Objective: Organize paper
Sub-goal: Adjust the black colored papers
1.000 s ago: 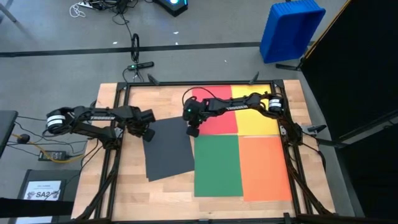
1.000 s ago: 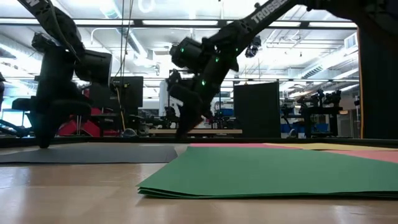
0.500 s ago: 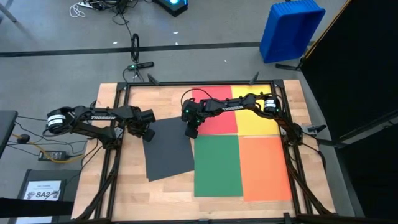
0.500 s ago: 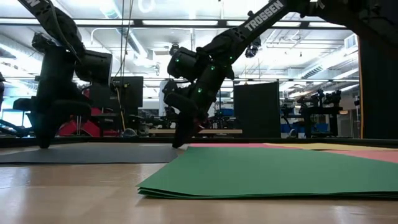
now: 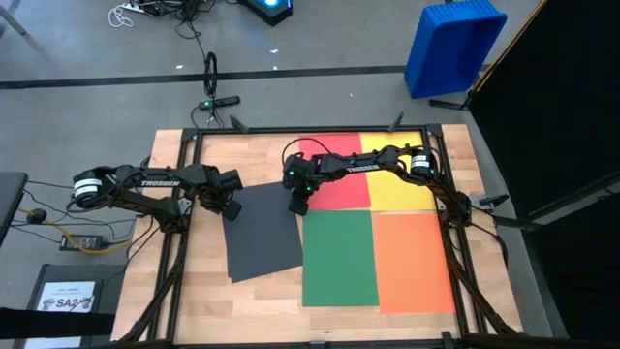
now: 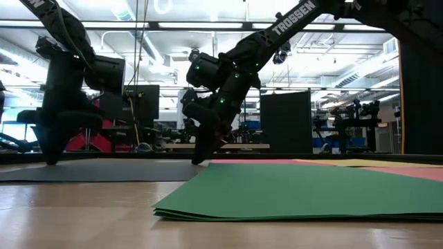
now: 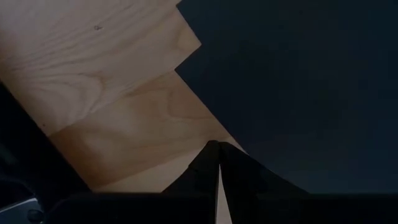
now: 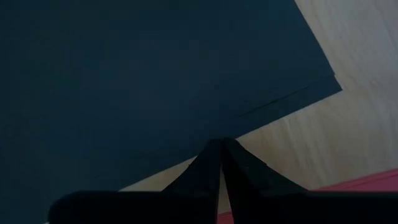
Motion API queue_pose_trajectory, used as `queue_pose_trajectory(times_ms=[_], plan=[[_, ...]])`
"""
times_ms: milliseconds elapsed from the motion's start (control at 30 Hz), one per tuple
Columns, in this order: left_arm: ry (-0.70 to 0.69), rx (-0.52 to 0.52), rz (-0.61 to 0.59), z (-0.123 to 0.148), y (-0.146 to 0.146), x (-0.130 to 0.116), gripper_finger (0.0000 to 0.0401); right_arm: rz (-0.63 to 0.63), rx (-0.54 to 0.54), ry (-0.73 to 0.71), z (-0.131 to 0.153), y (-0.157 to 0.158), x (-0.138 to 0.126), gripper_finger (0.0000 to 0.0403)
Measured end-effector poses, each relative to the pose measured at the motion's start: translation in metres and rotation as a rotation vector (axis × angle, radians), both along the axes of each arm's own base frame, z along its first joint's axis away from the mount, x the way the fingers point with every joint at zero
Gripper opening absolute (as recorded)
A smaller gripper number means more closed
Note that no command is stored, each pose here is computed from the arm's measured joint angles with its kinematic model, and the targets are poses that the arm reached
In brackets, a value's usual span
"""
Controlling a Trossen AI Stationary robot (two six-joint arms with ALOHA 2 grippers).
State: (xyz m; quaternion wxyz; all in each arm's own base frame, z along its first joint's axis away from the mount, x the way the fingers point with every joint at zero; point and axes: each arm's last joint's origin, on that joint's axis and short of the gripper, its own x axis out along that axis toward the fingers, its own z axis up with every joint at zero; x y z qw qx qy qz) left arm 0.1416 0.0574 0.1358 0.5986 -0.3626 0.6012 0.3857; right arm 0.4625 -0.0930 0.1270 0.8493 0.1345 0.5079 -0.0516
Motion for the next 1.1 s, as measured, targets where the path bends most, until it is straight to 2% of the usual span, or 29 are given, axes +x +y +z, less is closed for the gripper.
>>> queue_pose_trajectory(times_ms=[667, 800, 900, 1033, 1100], plan=[[-0.039, 0.009, -0.054, 0.001, 0.002, 0.005, 0.0000, 0.000, 0.027, -0.021, 0.001, 0.000, 0.002, 0.0000], [-0.083, 0.028, -0.079, 0.007, 0.005, 0.012, 0.0000, 0.003, 0.029, -0.028, 0.003, 0.000, 0.003, 0.0000], [-0.205, 0.076, -0.084, 0.013, 0.010, 0.026, 0.0000, 0.000, 0.031, -0.029, 0.006, 0.000, 0.005, 0.0000], [-0.223, 0.084, -0.106, 0.012, 0.010, 0.027, 0.0000, 0.000, 0.030, -0.028, 0.006, 0.000, 0.005, 0.0000], [-0.187, 0.094, -0.103, 0.012, 0.010, 0.024, 0.0000, -0.003, 0.028, -0.019, 0.006, 0.000, 0.005, 0.0000]])
